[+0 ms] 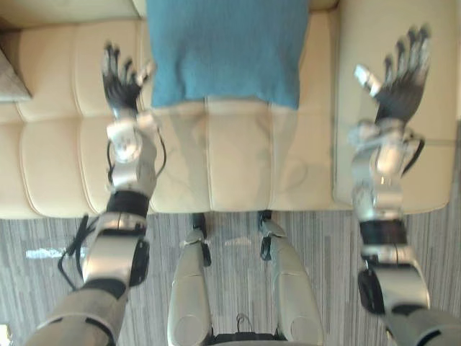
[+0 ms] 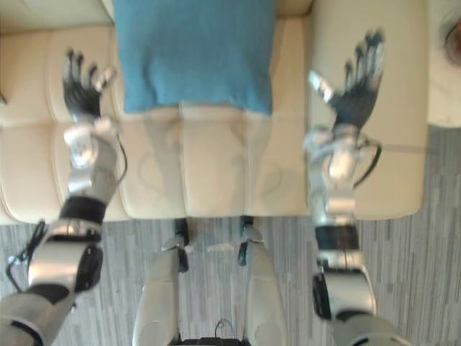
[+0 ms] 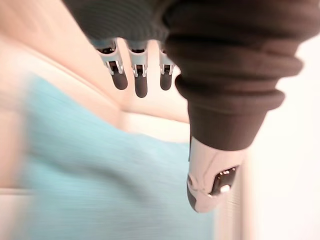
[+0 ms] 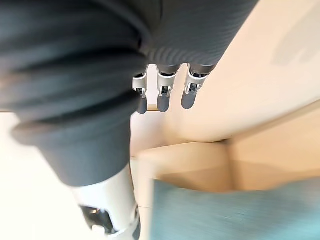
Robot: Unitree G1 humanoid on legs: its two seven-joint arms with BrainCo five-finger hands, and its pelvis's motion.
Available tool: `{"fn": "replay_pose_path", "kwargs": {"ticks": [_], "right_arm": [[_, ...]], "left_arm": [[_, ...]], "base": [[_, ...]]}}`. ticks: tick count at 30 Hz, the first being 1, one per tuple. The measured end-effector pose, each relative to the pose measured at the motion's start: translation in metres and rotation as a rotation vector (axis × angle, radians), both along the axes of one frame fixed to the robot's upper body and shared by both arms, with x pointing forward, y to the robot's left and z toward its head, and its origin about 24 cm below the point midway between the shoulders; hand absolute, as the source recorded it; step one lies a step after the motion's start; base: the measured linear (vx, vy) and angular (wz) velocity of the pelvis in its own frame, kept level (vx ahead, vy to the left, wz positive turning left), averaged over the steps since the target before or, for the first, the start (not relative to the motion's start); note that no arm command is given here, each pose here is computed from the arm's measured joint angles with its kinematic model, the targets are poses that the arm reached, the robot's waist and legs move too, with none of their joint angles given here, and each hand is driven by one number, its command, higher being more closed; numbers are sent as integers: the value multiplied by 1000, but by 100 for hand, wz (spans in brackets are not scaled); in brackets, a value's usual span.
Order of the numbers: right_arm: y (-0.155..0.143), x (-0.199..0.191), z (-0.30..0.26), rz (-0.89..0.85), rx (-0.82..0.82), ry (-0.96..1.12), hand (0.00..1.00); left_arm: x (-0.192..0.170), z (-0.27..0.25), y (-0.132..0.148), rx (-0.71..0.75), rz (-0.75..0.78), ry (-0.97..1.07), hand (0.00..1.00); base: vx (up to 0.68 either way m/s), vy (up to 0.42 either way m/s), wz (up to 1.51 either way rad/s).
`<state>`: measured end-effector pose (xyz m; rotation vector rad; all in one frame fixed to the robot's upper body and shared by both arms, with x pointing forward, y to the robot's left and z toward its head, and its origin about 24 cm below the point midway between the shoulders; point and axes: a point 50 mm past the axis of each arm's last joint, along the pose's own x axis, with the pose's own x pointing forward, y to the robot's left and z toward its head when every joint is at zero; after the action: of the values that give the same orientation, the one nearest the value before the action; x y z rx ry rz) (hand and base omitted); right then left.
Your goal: Pick up cushions and gather them together orderly.
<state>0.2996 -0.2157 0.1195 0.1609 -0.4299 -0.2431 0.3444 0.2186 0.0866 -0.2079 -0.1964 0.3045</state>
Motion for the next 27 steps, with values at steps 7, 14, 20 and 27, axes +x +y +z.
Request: {"fn": "replay_pose_path", "kwargs": {"ticks": [7,14,20,27], "right_arm": [[33,-92,-178,58,90,706,0],[31,-164,-249,-6,175,1117,0],[35,-166,-257,3,190,1185,0],[22,-169,-263,-11,151,1266,0]], "left_arm": [[-131,-179,-44,-22,-125,679,0],[-194,-223,-55,5,-188,956,0],[-200,-226,-52,-3,-173,983,0],[-201,-228,-60,10,-230,1005,0]], "base": [[147,-9,7],[71,18,13],[-10,46,15],[-55,179,-4]]}}
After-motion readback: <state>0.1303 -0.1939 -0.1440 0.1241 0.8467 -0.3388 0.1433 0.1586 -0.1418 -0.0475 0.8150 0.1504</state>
